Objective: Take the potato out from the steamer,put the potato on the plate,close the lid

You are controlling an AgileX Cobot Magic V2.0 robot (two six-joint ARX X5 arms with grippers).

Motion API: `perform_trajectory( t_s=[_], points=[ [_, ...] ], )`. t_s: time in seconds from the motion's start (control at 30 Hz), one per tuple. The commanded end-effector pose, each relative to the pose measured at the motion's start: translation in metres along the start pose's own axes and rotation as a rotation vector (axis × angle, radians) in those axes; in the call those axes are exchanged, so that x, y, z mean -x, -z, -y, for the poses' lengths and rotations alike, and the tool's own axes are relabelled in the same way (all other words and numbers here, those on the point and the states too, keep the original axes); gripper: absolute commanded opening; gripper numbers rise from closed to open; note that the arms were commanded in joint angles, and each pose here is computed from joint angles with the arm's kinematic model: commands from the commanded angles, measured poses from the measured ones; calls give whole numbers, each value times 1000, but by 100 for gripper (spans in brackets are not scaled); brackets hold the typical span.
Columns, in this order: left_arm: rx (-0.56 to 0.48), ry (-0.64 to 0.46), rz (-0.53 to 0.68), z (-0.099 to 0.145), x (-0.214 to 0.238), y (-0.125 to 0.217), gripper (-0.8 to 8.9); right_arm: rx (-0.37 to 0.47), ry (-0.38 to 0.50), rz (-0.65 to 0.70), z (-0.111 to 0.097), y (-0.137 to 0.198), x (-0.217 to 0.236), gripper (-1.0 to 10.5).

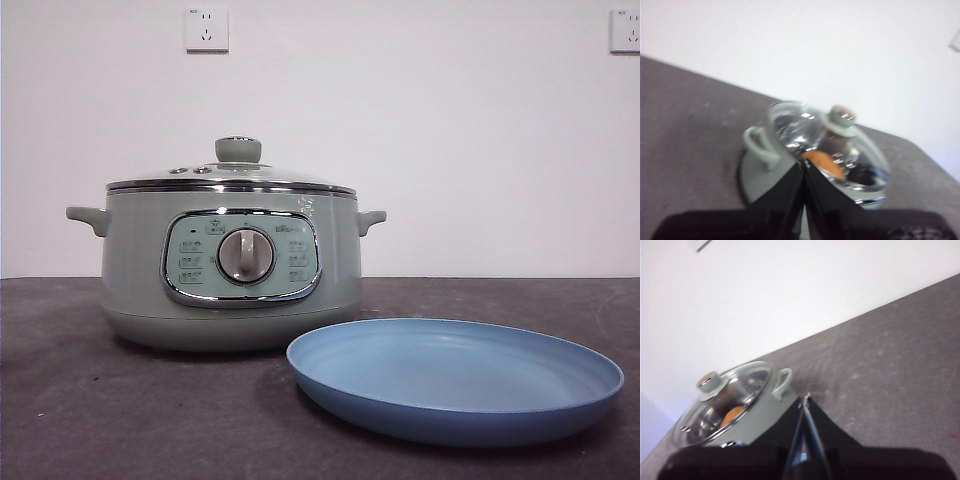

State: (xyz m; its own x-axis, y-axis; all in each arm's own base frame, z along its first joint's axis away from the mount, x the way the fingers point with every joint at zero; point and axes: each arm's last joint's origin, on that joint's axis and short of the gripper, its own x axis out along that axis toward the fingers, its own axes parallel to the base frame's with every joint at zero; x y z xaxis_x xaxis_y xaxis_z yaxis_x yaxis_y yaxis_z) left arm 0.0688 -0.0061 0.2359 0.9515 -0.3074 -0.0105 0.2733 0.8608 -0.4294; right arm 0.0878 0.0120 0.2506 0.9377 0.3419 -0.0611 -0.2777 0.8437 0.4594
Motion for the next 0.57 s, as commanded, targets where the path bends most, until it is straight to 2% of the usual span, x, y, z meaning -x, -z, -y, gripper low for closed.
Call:
perform_trajectory(
  t_s=[0.03,0.2,0.4,0.57],
  points=[
    [3,41,-29,8,2,-13,-8,64,-21,-53,-10,-18,-1,-12],
    [-49,149,-152,23,-3,-39,-8,154,-66,-214,-28,-50,-7,-12],
    [-148,236,-338,34,-16,-68,-8,254,-172,-453,-46,-78,-17,-11],
    [-175,276,-480,40,-24,-83,-8,311,-189,-616,-52,-88,-21,-11]
  ],
)
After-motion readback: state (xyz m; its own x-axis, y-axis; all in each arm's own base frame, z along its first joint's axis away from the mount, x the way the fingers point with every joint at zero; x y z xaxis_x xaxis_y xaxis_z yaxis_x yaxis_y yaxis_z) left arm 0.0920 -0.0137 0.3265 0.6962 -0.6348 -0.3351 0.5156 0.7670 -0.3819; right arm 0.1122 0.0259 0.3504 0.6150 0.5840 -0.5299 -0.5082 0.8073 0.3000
